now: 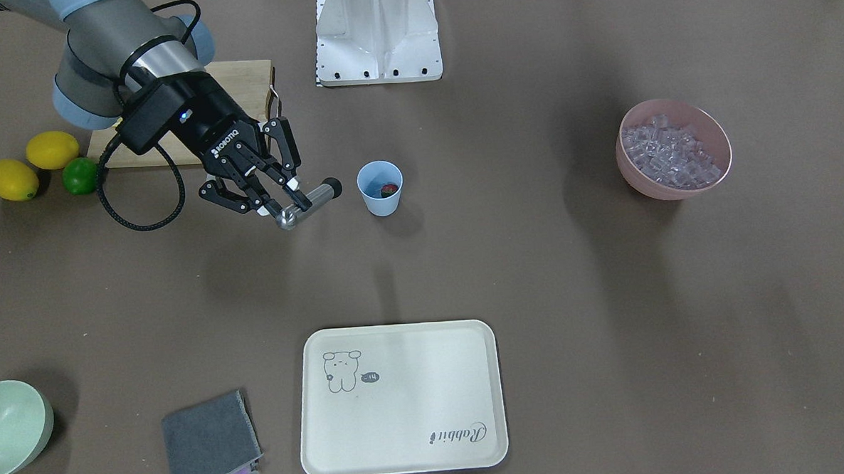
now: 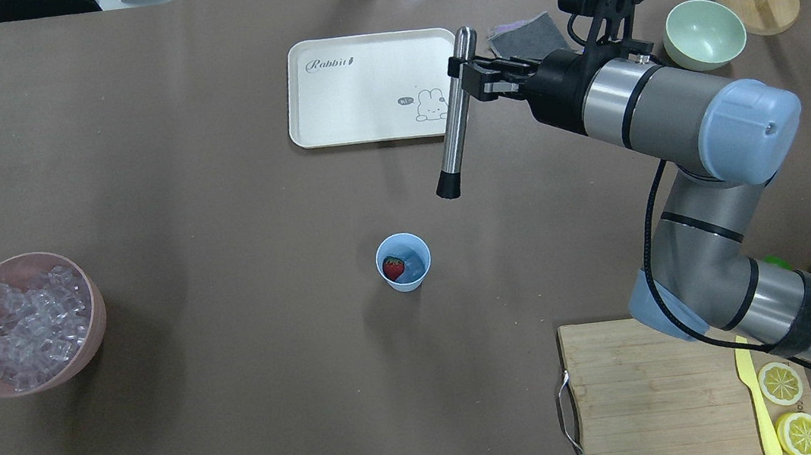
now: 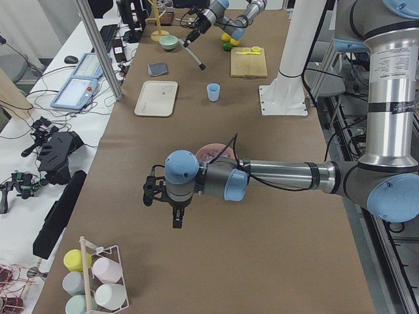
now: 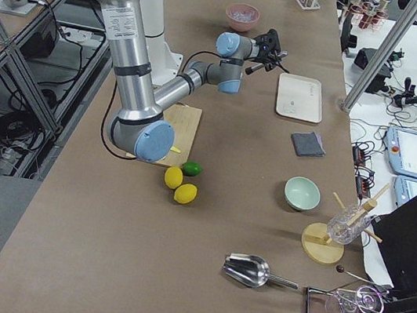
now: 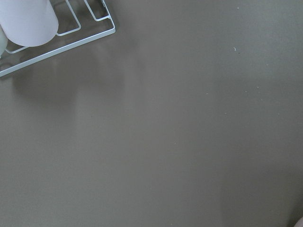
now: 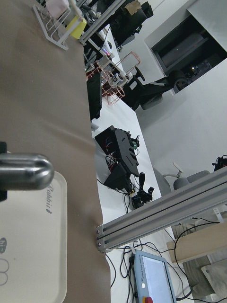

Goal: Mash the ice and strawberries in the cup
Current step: 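Lift the metal muddler with the right gripper and carry it toward the cup, then lower the muddler tip into the light-blue cup with the right gripper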

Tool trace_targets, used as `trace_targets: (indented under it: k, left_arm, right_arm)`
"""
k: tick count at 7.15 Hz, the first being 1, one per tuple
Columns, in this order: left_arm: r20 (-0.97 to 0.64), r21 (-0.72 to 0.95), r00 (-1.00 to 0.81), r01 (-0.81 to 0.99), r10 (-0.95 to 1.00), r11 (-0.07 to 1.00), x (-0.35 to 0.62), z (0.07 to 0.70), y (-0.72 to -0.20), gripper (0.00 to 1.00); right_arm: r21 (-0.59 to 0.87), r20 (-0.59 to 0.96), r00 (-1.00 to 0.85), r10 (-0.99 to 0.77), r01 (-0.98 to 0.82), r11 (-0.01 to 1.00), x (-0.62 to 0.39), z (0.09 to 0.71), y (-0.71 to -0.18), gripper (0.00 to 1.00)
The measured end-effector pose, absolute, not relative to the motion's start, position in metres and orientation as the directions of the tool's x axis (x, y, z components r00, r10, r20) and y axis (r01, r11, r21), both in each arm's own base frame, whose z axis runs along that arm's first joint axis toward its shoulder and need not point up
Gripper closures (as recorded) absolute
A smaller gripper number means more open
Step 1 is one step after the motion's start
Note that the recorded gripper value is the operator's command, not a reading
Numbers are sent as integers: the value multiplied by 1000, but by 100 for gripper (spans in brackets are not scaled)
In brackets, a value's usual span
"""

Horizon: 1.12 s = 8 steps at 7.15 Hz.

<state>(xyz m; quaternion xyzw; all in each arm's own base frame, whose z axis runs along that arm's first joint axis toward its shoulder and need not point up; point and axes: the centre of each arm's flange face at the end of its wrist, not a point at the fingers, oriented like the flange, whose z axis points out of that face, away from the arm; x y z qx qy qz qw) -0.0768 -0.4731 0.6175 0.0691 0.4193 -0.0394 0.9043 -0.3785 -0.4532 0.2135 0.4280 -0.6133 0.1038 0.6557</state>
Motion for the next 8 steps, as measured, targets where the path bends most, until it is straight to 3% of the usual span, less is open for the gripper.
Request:
trace_targets:
  k: [4, 8]
  left_arm:
    - [-762, 93, 647, 129, -13, 987, -77, 618, -472, 2]
    - [-763, 86, 646, 129, -18, 988, -77, 621, -470, 2]
  right_arm:
    - [441, 885, 276, -375, -755, 486, -446, 189, -383, 100]
    - [600, 789, 459, -408, -718, 354, -456, 181, -371, 100]
